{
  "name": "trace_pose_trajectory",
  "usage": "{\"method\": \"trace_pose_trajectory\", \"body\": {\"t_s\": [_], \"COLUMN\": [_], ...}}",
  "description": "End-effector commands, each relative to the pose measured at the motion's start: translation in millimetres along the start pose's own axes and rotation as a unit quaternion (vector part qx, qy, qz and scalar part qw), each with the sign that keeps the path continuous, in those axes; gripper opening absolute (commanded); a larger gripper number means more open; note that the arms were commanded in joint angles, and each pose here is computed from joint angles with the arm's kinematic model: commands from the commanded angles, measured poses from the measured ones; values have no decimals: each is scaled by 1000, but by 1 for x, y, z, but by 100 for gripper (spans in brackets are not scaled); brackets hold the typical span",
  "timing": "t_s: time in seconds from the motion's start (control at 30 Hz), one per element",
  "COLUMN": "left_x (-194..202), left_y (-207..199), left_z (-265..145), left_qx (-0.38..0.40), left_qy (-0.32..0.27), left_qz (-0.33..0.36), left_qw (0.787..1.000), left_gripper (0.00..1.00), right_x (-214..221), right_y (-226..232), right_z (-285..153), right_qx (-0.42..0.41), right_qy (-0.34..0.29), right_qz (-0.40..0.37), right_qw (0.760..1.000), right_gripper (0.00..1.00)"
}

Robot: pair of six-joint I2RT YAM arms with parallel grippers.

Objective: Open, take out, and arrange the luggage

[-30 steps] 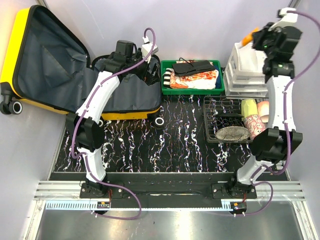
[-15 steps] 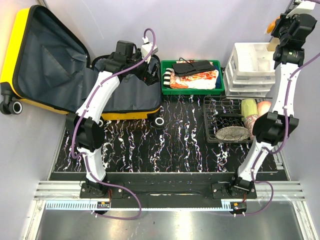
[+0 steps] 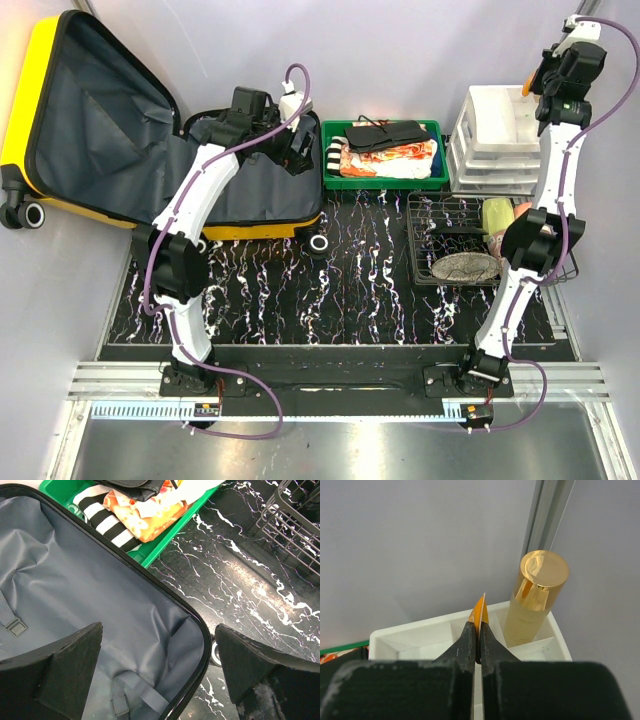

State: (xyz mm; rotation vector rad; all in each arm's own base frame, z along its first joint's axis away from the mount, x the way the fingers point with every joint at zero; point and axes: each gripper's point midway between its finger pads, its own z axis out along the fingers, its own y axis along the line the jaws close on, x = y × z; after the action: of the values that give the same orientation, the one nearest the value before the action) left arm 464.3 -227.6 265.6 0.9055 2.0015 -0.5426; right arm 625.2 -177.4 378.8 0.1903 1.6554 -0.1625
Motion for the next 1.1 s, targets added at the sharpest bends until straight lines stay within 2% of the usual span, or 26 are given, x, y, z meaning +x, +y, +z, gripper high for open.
{"method": "trace_pose_trajectory", "body": {"t_s": [0.0, 0.4, 0.5, 0.53, 0.67, 0.73, 0.77, 0.9, 1.07], "left_x": [-16, -10, -9, -7, -4, 0, 0, 0, 0], "left_y": [5, 15, 23, 25, 25, 26, 28, 39, 72], "left_z": [-14, -17, -20, -22, -25, -26, -26, -34, -53], "left_qx": [-21, -44, -63, -67, -70, -75, -78, -87, -112], "left_qy": [-24, -12, -7, -5, 0, 4, 4, 6, -4], "left_qz": [18, 20, 25, 24, 26, 24, 21, 17, -9], "left_qw": [999, 999, 998, 997, 997, 997, 997, 996, 994], "left_gripper": [99, 99, 99, 99, 99, 99, 99, 99, 99], "right_x": [-17, 9, 12, 11, 5, 1, -3, -21, -62], "right_y": [-11, -7, -6, -6, -5, -4, -3, 2, 6], "right_z": [-3, 22, 23, 23, 23, 22, 21, 15, -1], "right_qx": [23, 7, 7, 6, 4, 2, 0, -13, -22], "right_qy": [-25, -18, -16, -18, -28, -33, -37, -57, -103], "right_qz": [-20, -15, -13, -13, -11, -9, -7, -7, -12], "right_qw": [999, 1000, 1000, 1000, 1000, 999, 999, 998, 994], "right_gripper": [0, 1, 11, 21, 41, 46, 52, 58, 68]}}
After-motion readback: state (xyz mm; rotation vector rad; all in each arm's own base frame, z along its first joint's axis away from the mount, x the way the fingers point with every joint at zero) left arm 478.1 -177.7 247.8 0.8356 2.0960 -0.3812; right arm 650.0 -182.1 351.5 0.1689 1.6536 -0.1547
